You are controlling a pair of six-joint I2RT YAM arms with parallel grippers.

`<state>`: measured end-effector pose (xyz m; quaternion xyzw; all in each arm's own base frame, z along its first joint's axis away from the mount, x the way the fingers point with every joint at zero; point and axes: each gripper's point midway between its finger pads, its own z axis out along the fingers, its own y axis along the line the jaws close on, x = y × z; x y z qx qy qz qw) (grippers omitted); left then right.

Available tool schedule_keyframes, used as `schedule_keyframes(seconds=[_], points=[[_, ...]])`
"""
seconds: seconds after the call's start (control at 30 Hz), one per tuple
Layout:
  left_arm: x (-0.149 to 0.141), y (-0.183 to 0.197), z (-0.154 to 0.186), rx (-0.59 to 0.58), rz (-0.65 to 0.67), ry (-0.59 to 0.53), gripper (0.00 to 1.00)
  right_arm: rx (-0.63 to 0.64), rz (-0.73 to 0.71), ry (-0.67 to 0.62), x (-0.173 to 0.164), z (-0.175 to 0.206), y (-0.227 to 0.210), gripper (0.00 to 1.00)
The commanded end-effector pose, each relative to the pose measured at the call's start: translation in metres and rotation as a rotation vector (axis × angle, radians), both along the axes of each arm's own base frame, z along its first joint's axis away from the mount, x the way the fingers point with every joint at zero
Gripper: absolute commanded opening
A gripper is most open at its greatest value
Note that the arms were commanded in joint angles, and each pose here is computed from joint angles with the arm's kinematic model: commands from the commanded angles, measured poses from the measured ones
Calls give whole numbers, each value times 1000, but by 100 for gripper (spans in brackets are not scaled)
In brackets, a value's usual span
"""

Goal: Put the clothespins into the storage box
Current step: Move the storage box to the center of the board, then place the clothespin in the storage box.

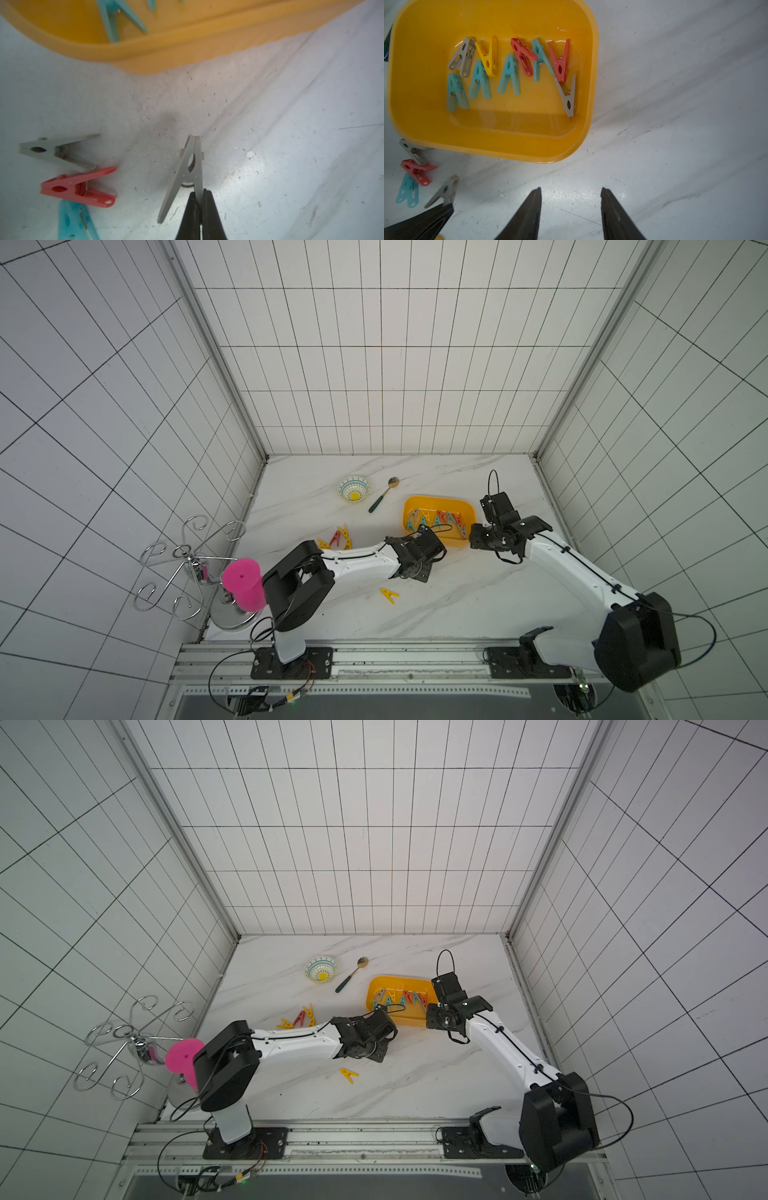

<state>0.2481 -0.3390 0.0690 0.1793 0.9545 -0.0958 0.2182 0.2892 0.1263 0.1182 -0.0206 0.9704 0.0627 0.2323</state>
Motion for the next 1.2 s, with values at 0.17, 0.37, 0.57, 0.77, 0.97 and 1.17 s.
schedule_keyframes(seconds=[0.17, 0.37, 0.57, 0.77, 0.97, 1.17], points=[[55, -1, 73, -91, 103, -132, 2, -23, -27, 16, 34, -1, -8, 50], [84, -1, 81, -120, 141, -143, 2, -67, -29, 33, 63, -16, -8, 48], [86, -4, 71, -115, 145, -115, 2, -79, -23, 70, 80, -30, -11, 34], [93, -7, 64, -85, 145, -118, 2, -55, 12, 101, 76, -40, -4, 17], [95, -12, 56, -71, 142, -94, 3, -32, 32, 100, 55, -41, 0, 12], [93, -17, 40, -70, 146, -53, 3, -19, 20, 100, 23, -40, -4, 13]])
